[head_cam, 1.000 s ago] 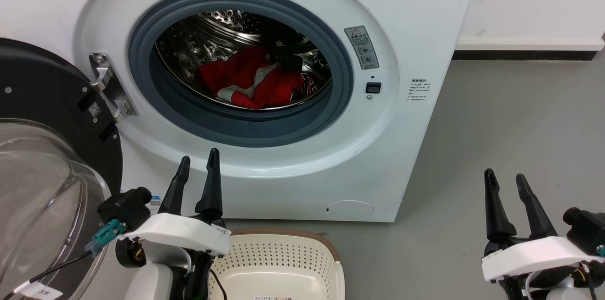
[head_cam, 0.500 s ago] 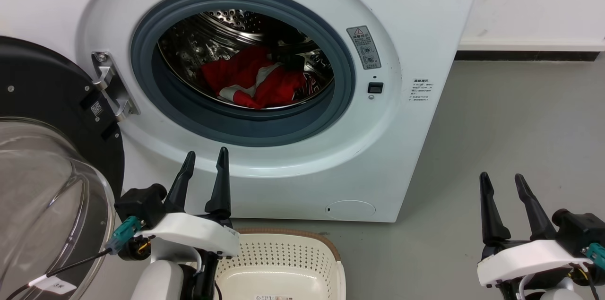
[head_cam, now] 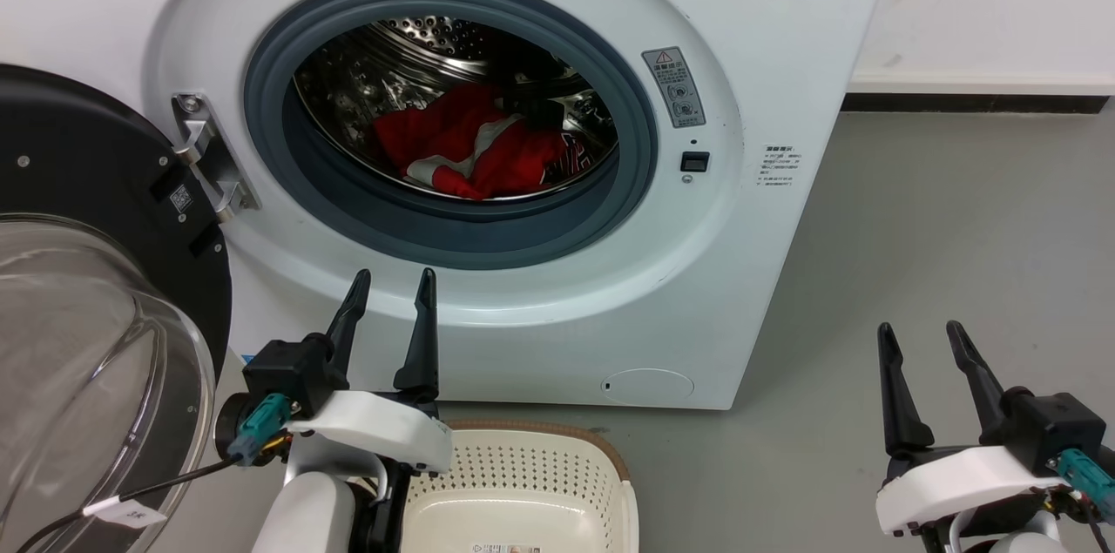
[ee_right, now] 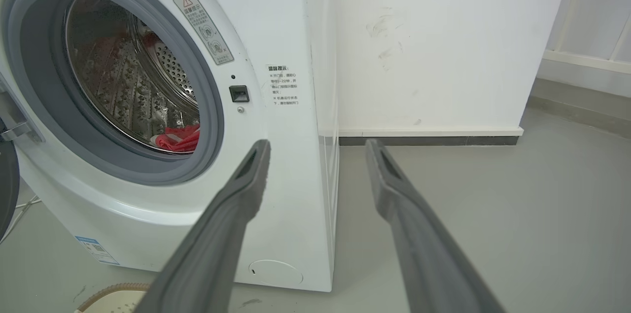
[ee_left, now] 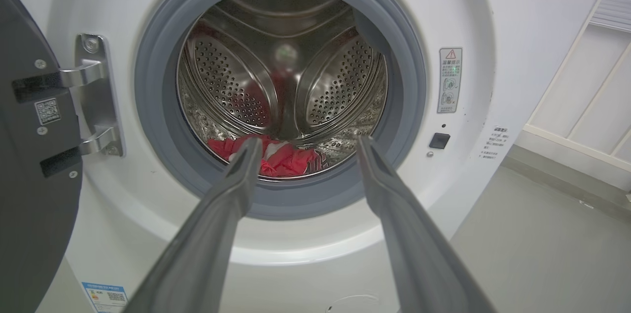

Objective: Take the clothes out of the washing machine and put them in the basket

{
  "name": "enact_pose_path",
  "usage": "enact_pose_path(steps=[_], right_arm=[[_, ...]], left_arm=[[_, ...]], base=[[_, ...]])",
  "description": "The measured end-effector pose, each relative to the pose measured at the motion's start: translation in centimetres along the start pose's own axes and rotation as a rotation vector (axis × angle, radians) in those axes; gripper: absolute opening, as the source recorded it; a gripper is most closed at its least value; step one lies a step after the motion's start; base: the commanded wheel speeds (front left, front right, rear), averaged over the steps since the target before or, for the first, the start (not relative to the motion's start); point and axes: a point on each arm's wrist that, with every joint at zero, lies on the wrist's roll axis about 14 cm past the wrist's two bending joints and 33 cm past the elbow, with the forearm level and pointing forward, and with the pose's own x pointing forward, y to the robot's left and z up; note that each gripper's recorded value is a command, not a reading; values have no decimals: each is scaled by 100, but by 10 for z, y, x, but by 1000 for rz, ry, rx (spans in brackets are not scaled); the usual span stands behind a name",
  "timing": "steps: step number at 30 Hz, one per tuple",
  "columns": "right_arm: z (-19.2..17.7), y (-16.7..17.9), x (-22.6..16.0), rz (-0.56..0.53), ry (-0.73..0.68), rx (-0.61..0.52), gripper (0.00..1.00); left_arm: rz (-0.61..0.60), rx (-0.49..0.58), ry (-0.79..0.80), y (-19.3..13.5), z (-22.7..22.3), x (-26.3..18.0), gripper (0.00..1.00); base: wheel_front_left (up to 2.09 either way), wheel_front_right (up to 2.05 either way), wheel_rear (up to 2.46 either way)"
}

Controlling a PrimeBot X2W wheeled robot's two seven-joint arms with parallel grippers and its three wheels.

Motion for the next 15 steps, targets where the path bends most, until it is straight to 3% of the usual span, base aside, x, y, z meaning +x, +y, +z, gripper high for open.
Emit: enact_pose_path(steps=[15], right_arm=[[0,6,1,30,-6,-106,100]], left_arm=[[-28,109,-10,-6,0,1,100]], base=[[0,0,0]])
